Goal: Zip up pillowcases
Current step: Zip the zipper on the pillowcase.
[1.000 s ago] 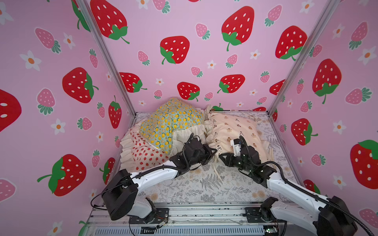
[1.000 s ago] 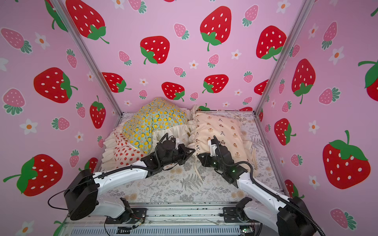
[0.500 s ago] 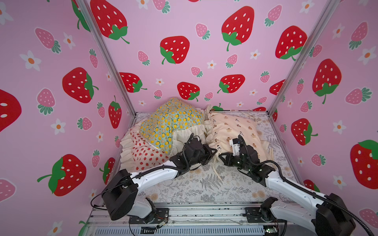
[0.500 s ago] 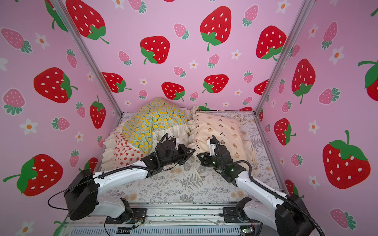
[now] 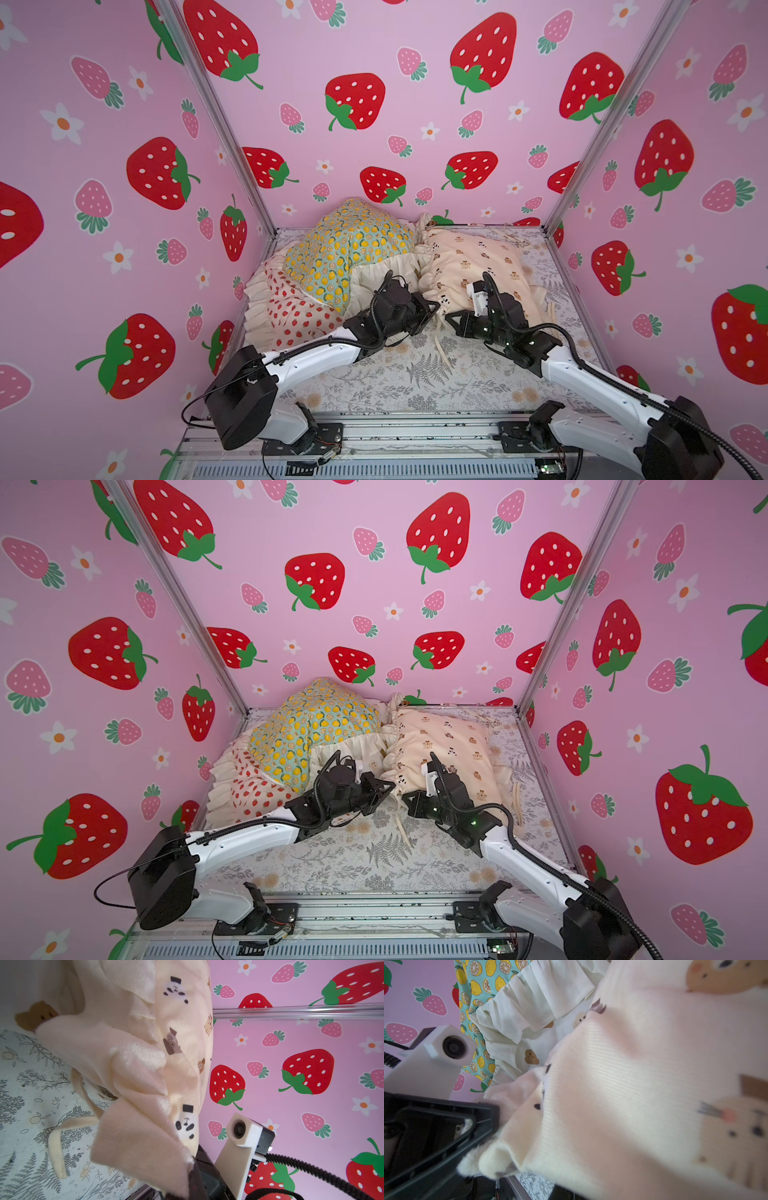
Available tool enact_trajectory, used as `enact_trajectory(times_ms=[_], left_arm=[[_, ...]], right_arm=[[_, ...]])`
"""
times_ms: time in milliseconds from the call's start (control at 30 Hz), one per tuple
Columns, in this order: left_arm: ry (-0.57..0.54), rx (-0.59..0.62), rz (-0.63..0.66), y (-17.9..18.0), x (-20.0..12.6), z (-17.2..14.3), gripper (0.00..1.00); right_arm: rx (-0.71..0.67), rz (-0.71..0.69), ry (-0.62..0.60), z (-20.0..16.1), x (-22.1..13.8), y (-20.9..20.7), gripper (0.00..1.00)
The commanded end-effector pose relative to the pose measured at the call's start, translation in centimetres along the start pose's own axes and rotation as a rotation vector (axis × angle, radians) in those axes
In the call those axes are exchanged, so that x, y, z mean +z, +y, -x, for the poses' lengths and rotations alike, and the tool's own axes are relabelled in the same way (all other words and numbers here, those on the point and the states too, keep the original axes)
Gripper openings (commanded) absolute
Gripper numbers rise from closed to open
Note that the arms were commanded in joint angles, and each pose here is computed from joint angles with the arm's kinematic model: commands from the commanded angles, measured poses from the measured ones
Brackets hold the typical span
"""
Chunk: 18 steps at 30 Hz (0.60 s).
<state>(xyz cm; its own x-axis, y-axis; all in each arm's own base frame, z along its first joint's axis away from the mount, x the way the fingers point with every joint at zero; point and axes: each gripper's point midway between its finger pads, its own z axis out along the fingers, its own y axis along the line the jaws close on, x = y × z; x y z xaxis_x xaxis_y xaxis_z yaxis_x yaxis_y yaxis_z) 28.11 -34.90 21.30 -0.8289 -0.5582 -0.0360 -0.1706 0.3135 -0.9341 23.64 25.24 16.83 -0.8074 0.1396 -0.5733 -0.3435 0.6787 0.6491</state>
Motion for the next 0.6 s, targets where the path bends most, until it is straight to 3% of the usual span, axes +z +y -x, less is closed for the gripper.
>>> enact_trajectory(times_ms=[0, 333, 567], left_arm=[[-0.029, 0.011, -0.074, -2.7, -1.1, 0.7, 0.0], [-0.079, 0.012, -0.059, -2.0, -2.4, 2.6, 0.0], [-0.114, 0.004, -0.055, -1.6, -3.2, 4.1, 0.0]], right_arm=[[0.03, -0.099, 0.033, -0.3, -1.2, -1.1, 0.0], [0.014, -0.249, 0.137, -0.8, -4.1, -1.8, 0.0], [0.001, -0.278, 0.2, -1.1, -5.3, -1.4, 0.0]])
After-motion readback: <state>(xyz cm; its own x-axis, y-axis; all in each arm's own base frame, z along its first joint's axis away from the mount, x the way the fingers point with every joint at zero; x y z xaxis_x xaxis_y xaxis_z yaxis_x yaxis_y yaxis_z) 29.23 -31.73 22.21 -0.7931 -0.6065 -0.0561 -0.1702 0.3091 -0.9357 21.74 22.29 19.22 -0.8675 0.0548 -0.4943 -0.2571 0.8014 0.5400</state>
